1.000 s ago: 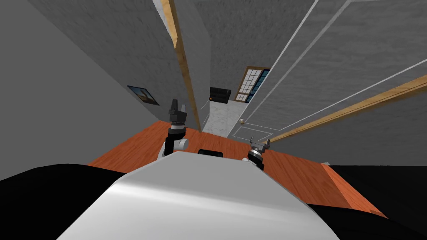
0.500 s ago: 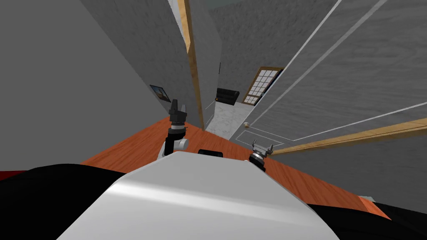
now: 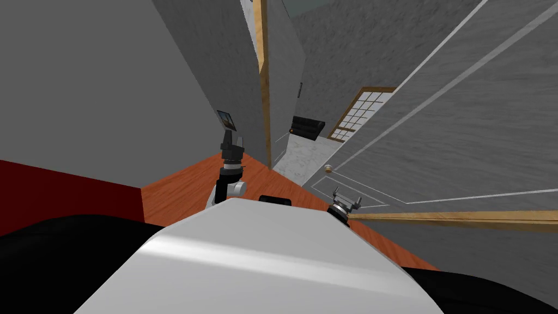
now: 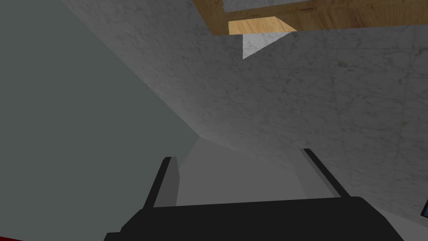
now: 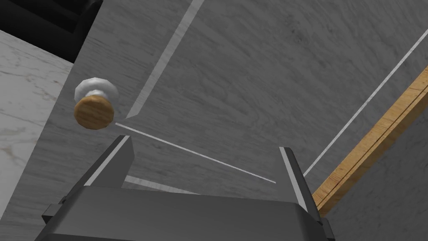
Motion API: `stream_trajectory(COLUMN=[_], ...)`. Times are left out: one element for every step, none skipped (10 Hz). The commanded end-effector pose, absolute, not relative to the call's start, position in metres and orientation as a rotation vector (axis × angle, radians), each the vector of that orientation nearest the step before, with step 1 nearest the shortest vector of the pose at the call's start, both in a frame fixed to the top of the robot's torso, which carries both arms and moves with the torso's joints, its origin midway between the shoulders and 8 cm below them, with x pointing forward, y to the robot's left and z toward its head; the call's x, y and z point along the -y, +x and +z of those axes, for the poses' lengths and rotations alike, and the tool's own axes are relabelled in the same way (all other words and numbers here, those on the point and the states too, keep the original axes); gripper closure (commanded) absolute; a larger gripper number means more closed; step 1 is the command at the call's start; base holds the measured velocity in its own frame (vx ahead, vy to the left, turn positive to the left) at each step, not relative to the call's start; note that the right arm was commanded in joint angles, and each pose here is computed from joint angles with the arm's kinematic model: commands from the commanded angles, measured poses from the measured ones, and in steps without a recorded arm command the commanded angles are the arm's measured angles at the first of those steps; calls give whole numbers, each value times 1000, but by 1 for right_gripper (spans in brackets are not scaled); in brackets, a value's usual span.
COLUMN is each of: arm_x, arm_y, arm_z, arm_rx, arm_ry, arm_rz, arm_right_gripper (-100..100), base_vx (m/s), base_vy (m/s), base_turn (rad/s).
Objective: Push the door open
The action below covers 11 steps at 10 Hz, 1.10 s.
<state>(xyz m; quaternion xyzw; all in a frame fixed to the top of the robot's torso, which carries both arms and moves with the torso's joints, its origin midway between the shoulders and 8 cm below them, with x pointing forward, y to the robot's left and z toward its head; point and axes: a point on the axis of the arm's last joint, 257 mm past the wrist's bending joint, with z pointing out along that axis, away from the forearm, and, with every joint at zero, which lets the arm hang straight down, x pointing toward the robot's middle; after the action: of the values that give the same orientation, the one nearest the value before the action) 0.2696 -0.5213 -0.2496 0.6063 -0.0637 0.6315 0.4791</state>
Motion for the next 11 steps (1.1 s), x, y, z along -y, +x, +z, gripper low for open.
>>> stream_trajectory(arm_x=[529, 537, 541, 545, 553, 556, 563, 566, 570, 575, 578], arm_y=[261, 251, 246, 241, 231, 226, 215, 209, 204, 193, 187], arm_z=[-258, -266, -270, -274, -282, -286, -293, -297, -301, -308, -312], arm_rx=[206, 260, 288, 316, 370, 396, 449, 476, 503, 555, 579], arm_ry=[1488, 1495, 1498, 1500, 1503, 1503, 1503, 1502, 1501, 1497, 1495], arm_rz=[1540, 1536, 1534, 1531, 1525, 1522, 1515, 1511, 1506, 1497, 1493], arm_right_gripper=[-100, -100, -100, -100, -100, -100, -100, -100, -100, -100, -100], base_vx=[-30, -39, -41, -45, -55, -43, -52, -65, -50, -45, -60], base_vy=[-88, -86, -96, -79, -88, -94, -92, -84, -63, -68, -73], base_turn=[149, 342, 294, 205, 353, 253, 342, 299, 201, 351, 279])
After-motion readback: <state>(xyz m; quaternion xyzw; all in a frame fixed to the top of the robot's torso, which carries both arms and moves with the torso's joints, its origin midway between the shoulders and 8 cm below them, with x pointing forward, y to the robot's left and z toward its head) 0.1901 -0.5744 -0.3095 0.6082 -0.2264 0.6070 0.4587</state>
